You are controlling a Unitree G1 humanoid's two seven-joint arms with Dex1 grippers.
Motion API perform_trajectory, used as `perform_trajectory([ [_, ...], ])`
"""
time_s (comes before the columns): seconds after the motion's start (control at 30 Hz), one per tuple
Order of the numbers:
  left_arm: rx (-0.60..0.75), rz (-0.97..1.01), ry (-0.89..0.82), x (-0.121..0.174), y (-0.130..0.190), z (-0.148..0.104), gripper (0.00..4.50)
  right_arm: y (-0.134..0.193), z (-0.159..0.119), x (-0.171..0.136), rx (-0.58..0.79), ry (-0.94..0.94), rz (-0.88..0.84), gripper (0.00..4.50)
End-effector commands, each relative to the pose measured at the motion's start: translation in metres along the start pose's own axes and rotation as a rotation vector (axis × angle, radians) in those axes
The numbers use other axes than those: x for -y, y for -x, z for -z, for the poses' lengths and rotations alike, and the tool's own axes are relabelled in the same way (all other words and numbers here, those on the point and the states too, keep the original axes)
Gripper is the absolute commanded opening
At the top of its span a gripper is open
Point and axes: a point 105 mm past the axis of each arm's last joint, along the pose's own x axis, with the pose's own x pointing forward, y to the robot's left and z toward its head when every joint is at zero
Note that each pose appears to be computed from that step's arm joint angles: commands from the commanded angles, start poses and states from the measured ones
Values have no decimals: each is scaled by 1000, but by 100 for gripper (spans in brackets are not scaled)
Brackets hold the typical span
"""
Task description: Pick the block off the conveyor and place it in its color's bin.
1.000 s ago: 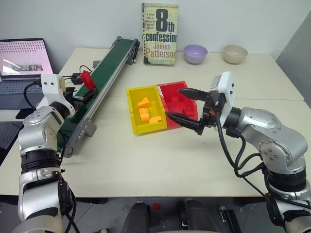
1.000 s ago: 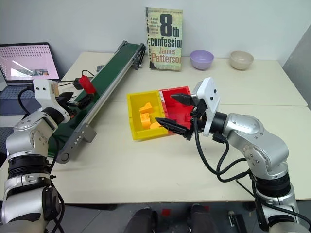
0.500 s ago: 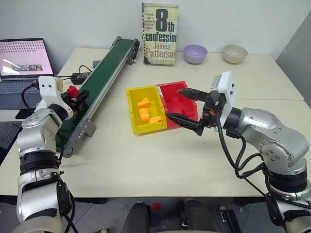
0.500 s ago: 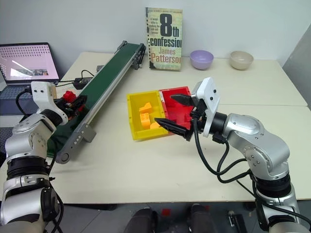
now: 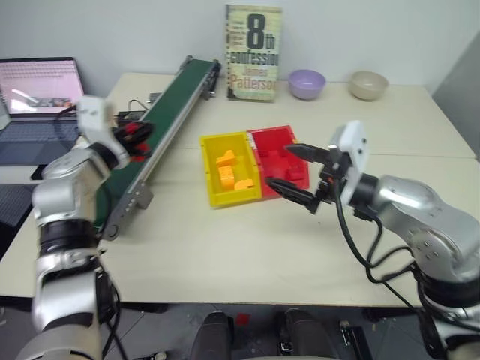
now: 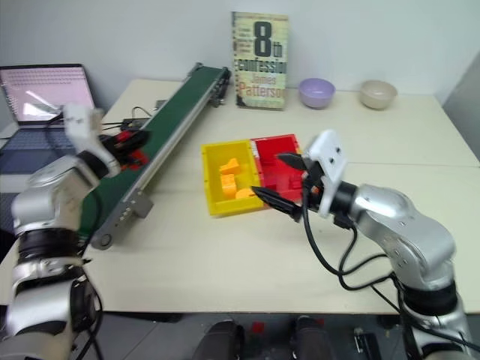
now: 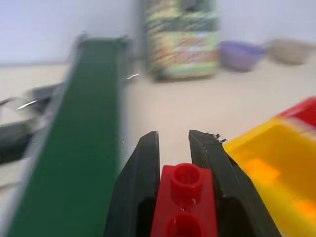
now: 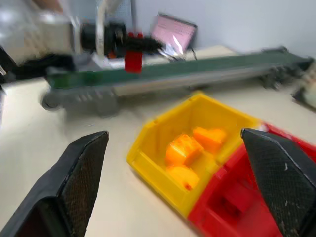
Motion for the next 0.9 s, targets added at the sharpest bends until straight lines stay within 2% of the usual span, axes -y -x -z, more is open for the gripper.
perform_trajectory([
  [0.03,31,225,-61,51,-40,-20,57,13,-11,10,39,30,155,450],
  [0.17,20,428,-86,101,-74,-19,57,15,-9,13,32,39,231,450],
  [0.27,0,517,-123,125,-90,-13,57,18,-7,14,25,39,274,450],
  [0.37,-22,532,-181,134,-101,-6,57,22,-5,16,22,16,331,450],
  [0.53,-25,522,-196,132,-106,-3,57,29,-6,18,39,-9,399,450],
  [0.6,-11,525,-164,132,-107,-4,128,31,-5,18,35,-13,416,450],
  [0.8,34,516,-117,133,-111,-13,255,34,-6,19,32,-11,429,450],
  [0.9,58,506,-99,131,-111,-18,299,33,-7,20,32,-10,425,450],
])
